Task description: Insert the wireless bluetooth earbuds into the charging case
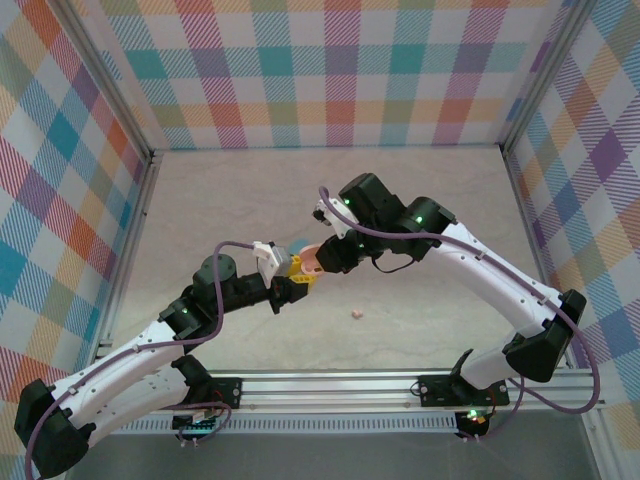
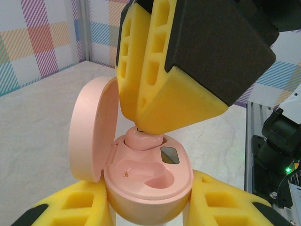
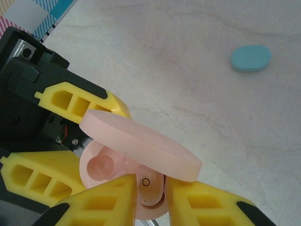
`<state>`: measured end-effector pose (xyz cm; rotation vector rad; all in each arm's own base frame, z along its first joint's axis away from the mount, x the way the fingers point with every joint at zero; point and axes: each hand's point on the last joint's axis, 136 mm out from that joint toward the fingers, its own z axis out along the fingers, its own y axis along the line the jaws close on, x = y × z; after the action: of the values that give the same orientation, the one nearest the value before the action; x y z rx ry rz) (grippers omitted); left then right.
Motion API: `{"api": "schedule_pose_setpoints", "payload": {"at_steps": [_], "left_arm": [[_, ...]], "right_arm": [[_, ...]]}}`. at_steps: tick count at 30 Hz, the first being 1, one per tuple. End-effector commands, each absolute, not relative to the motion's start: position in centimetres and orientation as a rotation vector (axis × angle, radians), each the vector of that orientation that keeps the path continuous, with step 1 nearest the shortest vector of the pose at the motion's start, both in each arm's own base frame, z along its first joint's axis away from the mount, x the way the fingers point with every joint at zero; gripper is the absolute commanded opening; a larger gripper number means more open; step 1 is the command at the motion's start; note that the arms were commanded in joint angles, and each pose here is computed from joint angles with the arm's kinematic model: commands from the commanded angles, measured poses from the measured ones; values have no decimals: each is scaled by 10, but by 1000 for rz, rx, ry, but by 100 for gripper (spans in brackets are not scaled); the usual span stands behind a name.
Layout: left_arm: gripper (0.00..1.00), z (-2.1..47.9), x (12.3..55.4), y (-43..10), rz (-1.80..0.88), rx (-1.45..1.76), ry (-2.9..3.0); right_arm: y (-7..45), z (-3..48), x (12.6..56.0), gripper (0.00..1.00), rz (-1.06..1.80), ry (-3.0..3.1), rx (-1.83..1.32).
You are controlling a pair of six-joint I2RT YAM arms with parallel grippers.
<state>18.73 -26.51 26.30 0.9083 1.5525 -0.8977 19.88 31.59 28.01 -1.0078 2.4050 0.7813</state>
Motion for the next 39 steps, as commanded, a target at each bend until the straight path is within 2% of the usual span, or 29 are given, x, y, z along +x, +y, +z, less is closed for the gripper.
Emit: {"api": "schedule_pose_setpoints", "payload": {"at_steps": [1, 4, 19, 25, 29, 31, 39], "left_arm": [[22, 281, 184, -267, -918, 897, 1486], [22, 282, 184, -267, -923, 898, 1484], [22, 287, 183, -267, -924, 893, 1470], [22, 287, 184, -267, -921, 894, 1468], [22, 285, 184, -266, -916, 893, 1477], [22, 283, 184, -265, -912, 891, 1481], [22, 280, 184, -262, -900, 879, 1491]], "right_arm": [[314, 291, 196, 29, 798, 2394, -990], [314, 286, 198, 32, 784, 2403, -993], [319, 269, 196, 31, 757, 2473, -1041], [321, 265, 194, 23, 735, 2491, -1062], [319, 270, 195, 22, 729, 2477, -1051], [317, 272, 196, 18, 721, 2473, -1043], [314, 283, 198, 16, 722, 2450, -1007]]}}
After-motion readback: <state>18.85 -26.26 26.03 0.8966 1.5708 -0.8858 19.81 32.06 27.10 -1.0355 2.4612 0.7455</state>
